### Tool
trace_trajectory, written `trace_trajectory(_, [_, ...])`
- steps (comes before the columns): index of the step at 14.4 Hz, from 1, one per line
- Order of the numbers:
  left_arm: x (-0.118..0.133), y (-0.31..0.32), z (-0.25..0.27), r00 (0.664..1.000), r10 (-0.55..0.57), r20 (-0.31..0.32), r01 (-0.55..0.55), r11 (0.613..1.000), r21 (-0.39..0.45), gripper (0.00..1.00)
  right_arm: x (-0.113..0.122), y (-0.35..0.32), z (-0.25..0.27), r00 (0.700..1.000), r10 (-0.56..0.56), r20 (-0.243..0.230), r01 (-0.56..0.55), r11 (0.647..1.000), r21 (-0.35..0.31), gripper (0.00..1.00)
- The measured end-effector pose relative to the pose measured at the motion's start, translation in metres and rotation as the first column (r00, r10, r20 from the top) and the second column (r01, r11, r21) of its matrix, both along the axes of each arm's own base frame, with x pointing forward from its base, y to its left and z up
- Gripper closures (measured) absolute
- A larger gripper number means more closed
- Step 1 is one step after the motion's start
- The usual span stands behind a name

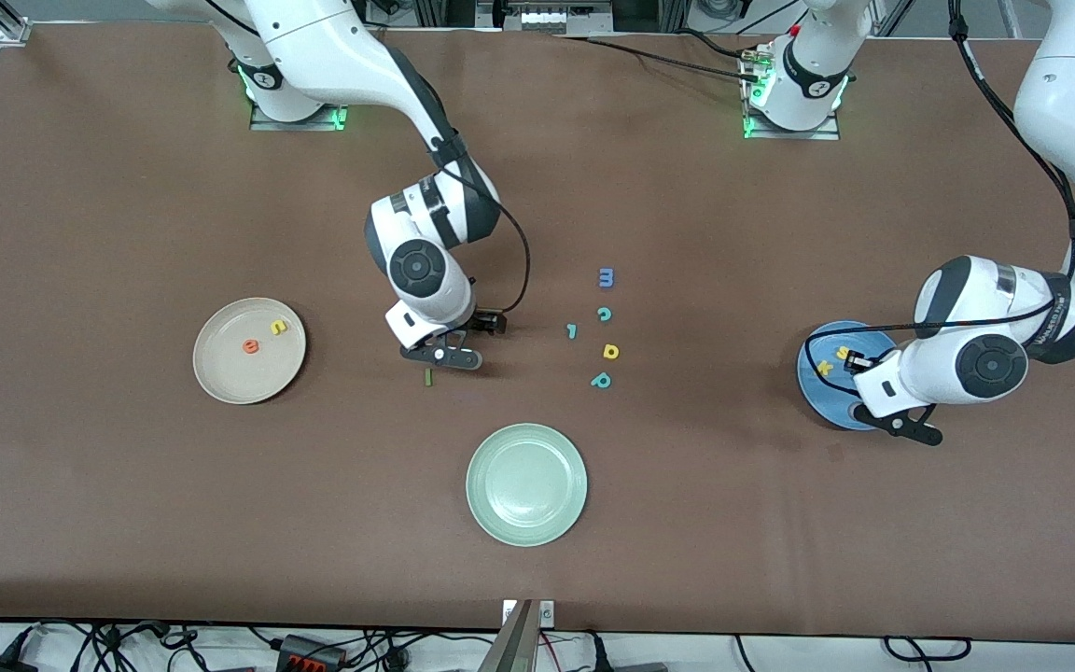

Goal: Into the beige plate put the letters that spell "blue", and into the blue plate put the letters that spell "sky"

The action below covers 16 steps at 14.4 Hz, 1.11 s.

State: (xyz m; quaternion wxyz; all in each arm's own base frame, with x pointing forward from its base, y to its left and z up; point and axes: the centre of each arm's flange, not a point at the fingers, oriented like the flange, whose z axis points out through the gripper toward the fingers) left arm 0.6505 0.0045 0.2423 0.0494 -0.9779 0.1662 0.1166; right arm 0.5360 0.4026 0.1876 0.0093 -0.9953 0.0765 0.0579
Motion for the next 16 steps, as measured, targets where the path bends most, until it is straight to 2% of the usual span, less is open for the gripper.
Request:
trace_trajectory(1, [0.005,-0.004,0.008,1.0,-0.003,0.012,0.003,1.0,-0.001,0.28,-0.003,0.004,-0.001,1.0,0.006,0.0,-0.006,1.0,-0.001,0.05])
trace_trajectory(2, [0.009,-0.008,0.02,1.0,-0.005,0.018,0.005,1.0,0.0,0.17,-0.005,0.007,-0.001,1.0,0.01,0.0,-0.01,1.0,-0.001,0.15])
trace_trajectory(3, [0.014,-0.012,0.037,1.0,-0.006,0.017,0.006,1.0,0.004,0.08,-0.006,0.008,-0.001,1.0,0.012,0.0,-0.012,1.0,-0.001,0.21])
trace_trajectory(4, [0.019,-0.017,0.057,1.0,-0.005,0.017,0.005,1.0,0.009,0.0,-0.007,0.009,-0.001,1.0,0.012,-0.001,-0.012,1.0,-0.002,0.23])
trace_trajectory(6, [0.027,-0.023,0.103,1.0,0.001,0.025,-0.002,1.0,0.02,0.0,-0.006,0.006,-0.006,1.0,0.01,-0.004,-0.01,1.0,-0.009,0.28])
trace_trajectory(11, [0.036,-0.026,0.21,0.996,0.035,0.084,-0.036,0.999,0.016,0.0,-0.006,0.005,-0.015,1.0,0.009,-0.005,-0.009,1.0,-0.017,0.31])
trace_trajectory(12, [0.034,-0.027,0.23,0.996,0.044,0.083,-0.045,0.999,0.014,0.0,-0.006,0.005,-0.015,1.0,0.009,-0.004,-0.009,1.0,-0.016,0.34])
trace_trajectory(13, [0.031,-0.027,0.249,0.995,0.052,0.081,-0.053,0.999,0.012,0.0,-0.006,0.006,-0.014,1.0,0.01,-0.002,-0.01,1.0,-0.014,0.44])
trace_trajectory(15, [0.024,-0.031,0.275,0.996,0.059,0.059,-0.06,0.998,0.016,0.0,-0.005,0.007,-0.013,1.0,0.01,0.0,-0.01,1.0,-0.013,0.48])
trace_trajectory(16, [0.021,-0.036,0.285,0.997,0.059,0.048,-0.06,0.998,0.02,0.0,-0.005,0.007,-0.012,1.0,0.011,0.002,-0.011,1.0,-0.011,0.61])
